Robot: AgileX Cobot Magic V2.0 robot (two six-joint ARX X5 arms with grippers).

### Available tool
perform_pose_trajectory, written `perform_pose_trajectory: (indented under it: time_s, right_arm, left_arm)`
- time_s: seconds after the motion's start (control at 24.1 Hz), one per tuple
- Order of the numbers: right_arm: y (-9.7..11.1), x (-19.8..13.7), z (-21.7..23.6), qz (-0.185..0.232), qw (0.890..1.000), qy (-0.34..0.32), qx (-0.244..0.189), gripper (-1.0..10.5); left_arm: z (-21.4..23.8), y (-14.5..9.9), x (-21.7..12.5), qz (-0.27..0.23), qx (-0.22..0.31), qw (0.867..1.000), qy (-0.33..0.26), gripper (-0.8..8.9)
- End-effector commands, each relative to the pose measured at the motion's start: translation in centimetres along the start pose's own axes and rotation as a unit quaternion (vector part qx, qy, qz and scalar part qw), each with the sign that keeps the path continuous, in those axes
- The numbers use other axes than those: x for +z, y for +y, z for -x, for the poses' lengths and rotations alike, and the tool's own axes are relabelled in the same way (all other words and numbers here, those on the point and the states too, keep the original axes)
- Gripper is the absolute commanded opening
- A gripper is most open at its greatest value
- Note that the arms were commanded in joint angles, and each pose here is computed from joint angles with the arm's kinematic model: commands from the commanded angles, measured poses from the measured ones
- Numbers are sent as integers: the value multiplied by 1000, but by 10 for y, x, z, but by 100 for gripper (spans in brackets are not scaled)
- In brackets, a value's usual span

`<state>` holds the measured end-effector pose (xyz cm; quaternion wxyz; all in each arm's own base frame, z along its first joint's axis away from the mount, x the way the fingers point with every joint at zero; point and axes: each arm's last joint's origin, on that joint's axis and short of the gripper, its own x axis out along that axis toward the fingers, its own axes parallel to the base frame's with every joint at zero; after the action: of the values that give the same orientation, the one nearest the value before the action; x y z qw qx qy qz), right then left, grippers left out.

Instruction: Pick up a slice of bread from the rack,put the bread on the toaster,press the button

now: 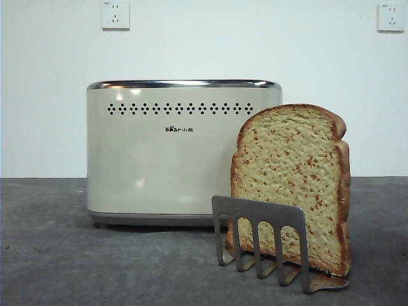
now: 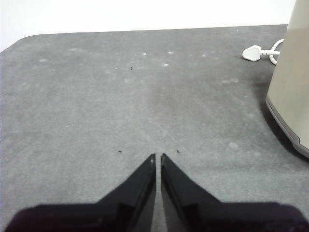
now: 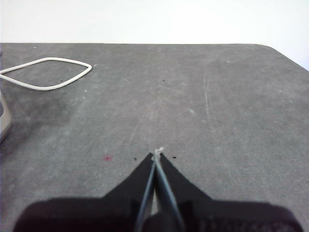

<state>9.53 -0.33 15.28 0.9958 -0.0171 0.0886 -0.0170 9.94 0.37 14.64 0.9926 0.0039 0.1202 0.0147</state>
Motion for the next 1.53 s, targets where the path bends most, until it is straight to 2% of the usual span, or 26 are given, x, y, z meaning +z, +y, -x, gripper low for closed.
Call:
perform_pose_trajectory:
  time_s: [0.04, 0.25, 0.41, 0.54, 0.75, 0.91, 1.08, 1.53]
  right_arm:
    - [0, -3, -1, -5, 1000, 2, -2, 1]
    - [0, -3, -1, -5, 1000, 2, -2, 0]
    - [1, -3, -1, -6, 1000, 1, 16, 1]
    - [2, -2, -1, -40, 999, 1, 31, 1]
    - [2, -3, -1, -133, 991, 4, 30, 0]
    - [2, -2, -1, -149, 988, 4, 31, -4]
    - [2, 6, 2, -188, 981, -1, 43, -7]
    - [0, 64, 30, -189, 979, -53, 50, -8]
  left_arm:
    - [-1, 0, -3, 3, 0, 1000, 2, 19]
    - [-1, 0, -3, 4, 0, 1000, 1, 19]
    - [-1, 0, -3, 4, 0, 1000, 1, 19]
    - [-1, 0, -2, 5, 0, 1000, 0, 19]
    - [-1, 0, -2, 7, -1, 1000, -4, 23]
    - [-1, 0, -1, 7, 0, 1000, -9, 22]
    - [1, -1, 6, 24, -10, 999, -19, -8]
    - [14, -5, 64, 29, -70, 996, -57, -8]
